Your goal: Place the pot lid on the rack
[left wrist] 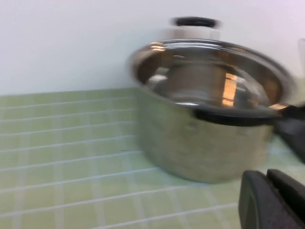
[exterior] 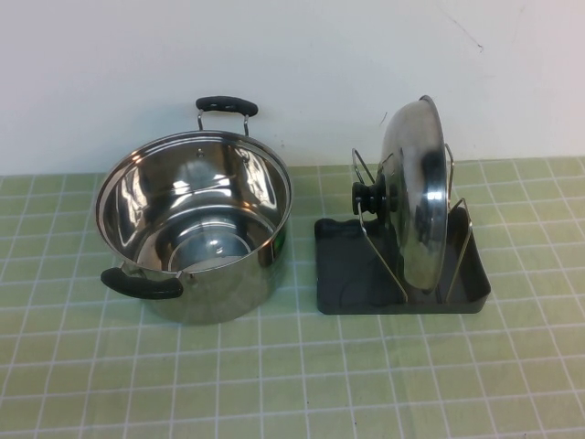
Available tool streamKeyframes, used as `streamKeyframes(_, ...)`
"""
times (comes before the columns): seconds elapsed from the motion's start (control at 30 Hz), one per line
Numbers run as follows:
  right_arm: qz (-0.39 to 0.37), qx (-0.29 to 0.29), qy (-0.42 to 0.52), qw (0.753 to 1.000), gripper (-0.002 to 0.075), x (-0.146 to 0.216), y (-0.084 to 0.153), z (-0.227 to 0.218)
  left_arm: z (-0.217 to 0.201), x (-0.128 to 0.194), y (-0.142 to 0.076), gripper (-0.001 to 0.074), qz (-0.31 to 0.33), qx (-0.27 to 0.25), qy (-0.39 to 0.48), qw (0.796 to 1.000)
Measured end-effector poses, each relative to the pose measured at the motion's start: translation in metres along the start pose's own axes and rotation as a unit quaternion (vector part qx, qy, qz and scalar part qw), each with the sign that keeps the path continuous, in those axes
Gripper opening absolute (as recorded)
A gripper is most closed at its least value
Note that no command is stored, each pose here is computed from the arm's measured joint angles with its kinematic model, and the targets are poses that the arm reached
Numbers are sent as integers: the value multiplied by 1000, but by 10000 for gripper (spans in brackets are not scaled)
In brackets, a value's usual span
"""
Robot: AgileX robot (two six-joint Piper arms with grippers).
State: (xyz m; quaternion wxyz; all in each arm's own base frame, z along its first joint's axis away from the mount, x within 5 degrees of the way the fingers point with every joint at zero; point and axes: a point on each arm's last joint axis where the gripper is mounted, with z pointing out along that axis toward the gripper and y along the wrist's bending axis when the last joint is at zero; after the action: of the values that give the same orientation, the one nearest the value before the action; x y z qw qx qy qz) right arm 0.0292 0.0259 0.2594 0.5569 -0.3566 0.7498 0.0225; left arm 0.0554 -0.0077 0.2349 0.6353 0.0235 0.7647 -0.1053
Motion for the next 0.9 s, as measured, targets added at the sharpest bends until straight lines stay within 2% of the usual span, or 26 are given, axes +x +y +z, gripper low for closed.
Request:
streamKeyframes(0.17, 0, 0, 0, 1000, -1, 0, 0, 0, 7, 22, 8, -2, -35, -54, 11, 998)
streamKeyframes(0.37, 0, 0, 0, 1000, -1, 0, 0, 0, 9, 54, 12, -2, -56, -65, 24, 996)
streamKeyframes(0.63, 1, -1, 1, 1000, -1, 0, 0, 0, 7, 56, 12, -2, -60, -63, 33, 996)
streamKeyframes(0.9, 3, -2, 0, 1000, -1, 0, 0, 0, 7, 57, 11, -2, -37, -59, 36, 997)
